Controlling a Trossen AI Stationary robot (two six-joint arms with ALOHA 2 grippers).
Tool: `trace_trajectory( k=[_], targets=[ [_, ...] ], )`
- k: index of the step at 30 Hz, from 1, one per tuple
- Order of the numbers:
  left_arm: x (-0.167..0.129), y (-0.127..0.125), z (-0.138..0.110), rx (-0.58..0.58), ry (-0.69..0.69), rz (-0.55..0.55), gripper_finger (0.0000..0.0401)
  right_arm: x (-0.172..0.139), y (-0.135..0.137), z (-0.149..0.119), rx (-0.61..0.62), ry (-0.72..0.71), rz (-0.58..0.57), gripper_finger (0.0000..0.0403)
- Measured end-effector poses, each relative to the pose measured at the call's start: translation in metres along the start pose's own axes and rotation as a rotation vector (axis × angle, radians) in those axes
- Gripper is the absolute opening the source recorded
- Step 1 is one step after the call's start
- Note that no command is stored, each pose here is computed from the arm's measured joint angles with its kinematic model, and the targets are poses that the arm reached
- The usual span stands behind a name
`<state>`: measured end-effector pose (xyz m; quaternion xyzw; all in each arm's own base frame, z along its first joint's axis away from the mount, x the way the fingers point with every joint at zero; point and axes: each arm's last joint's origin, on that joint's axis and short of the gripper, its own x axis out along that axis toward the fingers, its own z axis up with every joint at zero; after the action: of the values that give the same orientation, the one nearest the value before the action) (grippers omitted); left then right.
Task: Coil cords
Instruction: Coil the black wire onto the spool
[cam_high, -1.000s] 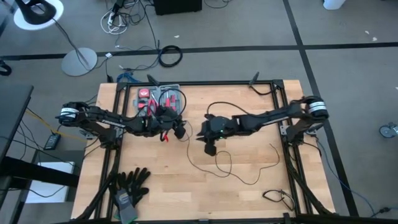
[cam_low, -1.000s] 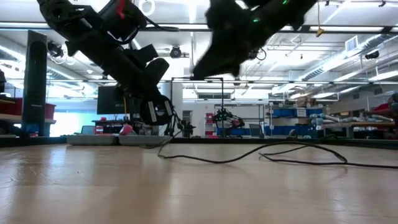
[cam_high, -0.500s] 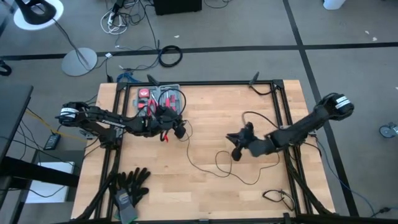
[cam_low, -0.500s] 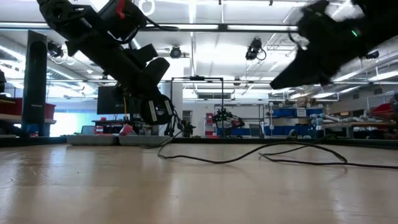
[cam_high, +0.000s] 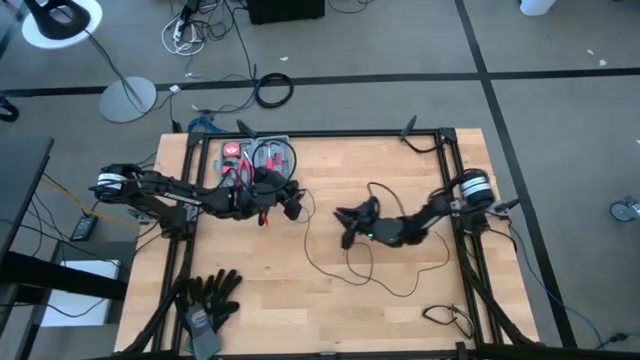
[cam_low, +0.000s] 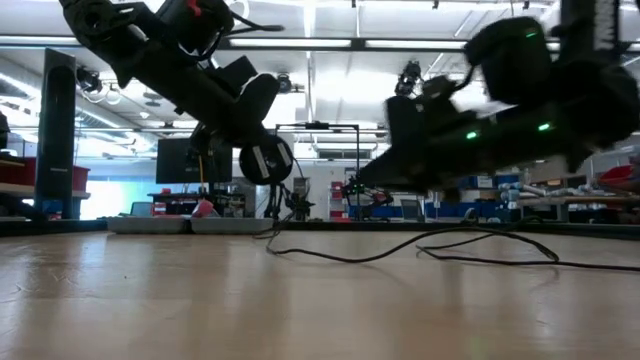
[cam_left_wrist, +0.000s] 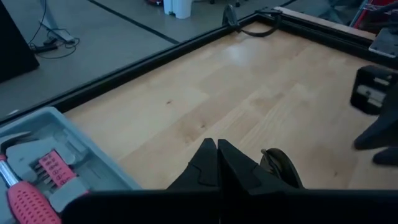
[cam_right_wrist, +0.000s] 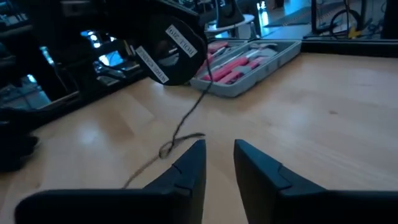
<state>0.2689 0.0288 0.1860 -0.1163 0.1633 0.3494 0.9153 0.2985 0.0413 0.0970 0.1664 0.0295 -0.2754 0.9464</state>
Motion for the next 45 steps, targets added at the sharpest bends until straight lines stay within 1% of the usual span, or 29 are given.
trace_trajectory(
  k=[4, 8, 11, 14, 18, 23, 28, 30, 33, 34, 38, 41, 43, 45],
  targets=[
    [0.000, 0.000, 0.000, 0.001, 0.001, 0.000, 0.0000, 0.026, 0.009, -0.009, 0.019, -0.011, -0.014, 0.0115],
    [0.000, 0.000, 0.000, 0.005, 0.001, 0.000, 0.0000, 0.044, 0.019, -0.017, 0.014, 0.016, 0.056, 0.0148],
    [0.000, 0.000, 0.000, 0.018, -0.004, -0.003, 0.0000, 0.050, 0.023, -0.021, 0.008, 0.038, 0.096, 0.0171],
    [0.000, -0.001, 0.001, 0.016, -0.013, -0.006, 0.0000, 0.051, 0.024, -0.021, 0.005, 0.036, 0.103, 0.0189],
    [0.000, -0.001, 0.002, 0.009, -0.022, -0.010, 0.0000, 0.054, 0.022, -0.020, 0.003, 0.031, 0.089, 0.0193],
    [0.000, -0.001, 0.003, 0.005, -0.029, -0.013, 0.0000, 0.066, 0.020, -0.015, -0.011, 0.039, 0.052, 0.0172],
    [0.000, -0.001, 0.004, 0.003, -0.033, -0.015, 0.0000, 0.070, 0.016, -0.016, -0.023, 0.068, 0.023, 0.0133],
    [0.000, -0.002, 0.004, 0.006, -0.033, -0.015, 0.0000, 0.070, 0.017, -0.016, -0.018, 0.068, 0.024, 0.0103],
    [0.000, -0.002, 0.004, 0.023, -0.032, -0.019, 0.0000, 0.069, 0.018, -0.018, -0.020, 0.074, 0.030, 0.0033],
    [0.000, -0.002, 0.004, 0.022, -0.033, -0.019, 0.0000, 0.068, 0.019, -0.018, -0.024, 0.077, 0.032, 0.0017],
    [0.000, -0.002, 0.005, 0.014, -0.043, -0.024, 0.0000, 0.066, 0.022, -0.021, -0.007, 0.095, 0.030, 0.0006],
    [0.000, -0.004, 0.008, -0.006, -0.061, -0.065, 0.0000, 0.070, 0.024, -0.025, 0.014, 0.170, 0.025, 0.0004],
    [-0.001, -0.006, 0.010, -0.025, -0.074, -0.104, 0.0000, 0.078, 0.030, -0.023, 0.000, 0.220, 0.027, 0.0003],
    [-0.001, -0.006, 0.011, -0.046, -0.082, -0.115, 0.0000, 0.087, 0.038, -0.018, -0.044, 0.247, 0.045, 0.0002]
  ],
)
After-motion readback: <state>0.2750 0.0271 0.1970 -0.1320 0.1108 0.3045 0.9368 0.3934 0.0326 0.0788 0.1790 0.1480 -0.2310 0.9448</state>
